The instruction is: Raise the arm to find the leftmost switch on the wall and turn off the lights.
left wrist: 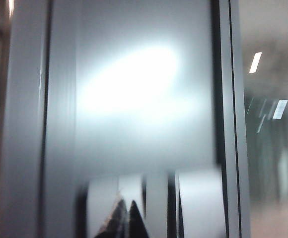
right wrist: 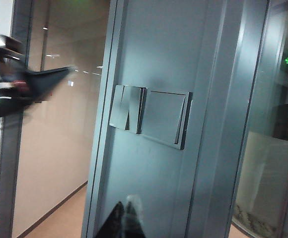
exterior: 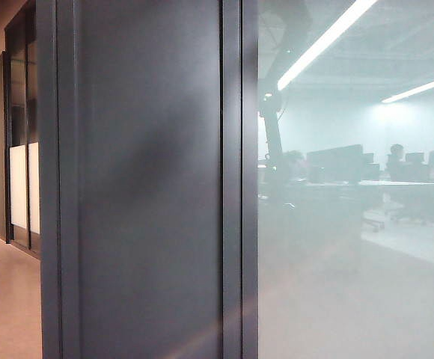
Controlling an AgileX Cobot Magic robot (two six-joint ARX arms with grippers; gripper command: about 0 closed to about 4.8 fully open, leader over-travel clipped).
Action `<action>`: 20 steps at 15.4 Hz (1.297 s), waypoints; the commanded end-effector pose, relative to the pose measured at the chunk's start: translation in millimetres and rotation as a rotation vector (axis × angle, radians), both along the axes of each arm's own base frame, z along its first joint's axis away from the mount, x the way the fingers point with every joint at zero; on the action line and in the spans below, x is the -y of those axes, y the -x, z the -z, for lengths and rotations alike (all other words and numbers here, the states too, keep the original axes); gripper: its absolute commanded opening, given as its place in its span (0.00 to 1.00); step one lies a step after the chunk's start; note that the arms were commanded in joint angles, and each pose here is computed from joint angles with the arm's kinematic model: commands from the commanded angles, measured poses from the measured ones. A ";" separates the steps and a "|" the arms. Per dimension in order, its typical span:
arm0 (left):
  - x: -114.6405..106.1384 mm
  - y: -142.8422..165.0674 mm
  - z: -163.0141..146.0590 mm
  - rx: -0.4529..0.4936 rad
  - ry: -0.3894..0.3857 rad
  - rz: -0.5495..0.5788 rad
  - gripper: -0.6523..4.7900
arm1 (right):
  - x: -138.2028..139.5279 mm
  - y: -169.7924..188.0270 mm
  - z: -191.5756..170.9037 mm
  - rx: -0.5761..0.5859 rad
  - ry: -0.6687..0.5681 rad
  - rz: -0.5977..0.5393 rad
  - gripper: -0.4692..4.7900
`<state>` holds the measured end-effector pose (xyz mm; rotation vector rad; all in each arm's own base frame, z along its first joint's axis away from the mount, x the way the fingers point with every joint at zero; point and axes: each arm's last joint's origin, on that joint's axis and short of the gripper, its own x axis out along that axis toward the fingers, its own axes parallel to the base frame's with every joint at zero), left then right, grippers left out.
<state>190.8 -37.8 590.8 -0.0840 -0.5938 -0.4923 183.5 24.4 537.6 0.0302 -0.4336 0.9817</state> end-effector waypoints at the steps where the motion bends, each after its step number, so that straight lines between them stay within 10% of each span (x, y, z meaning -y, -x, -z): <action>1: -5.4 33.3 11.2 -0.170 -0.134 -0.075 0.11 | 0.1 5.9 -3.3 0.018 -0.004 0.000 0.09; 11: -26.6 153.9 95.5 -0.230 -0.139 -0.188 0.11 | 3.6 50.9 9.2 -0.187 -0.002 0.189 0.09; 20: -24.5 138.8 214.2 -0.460 -0.030 -0.123 0.11 | 18.1 143.1 114.0 -0.298 -0.053 0.749 0.09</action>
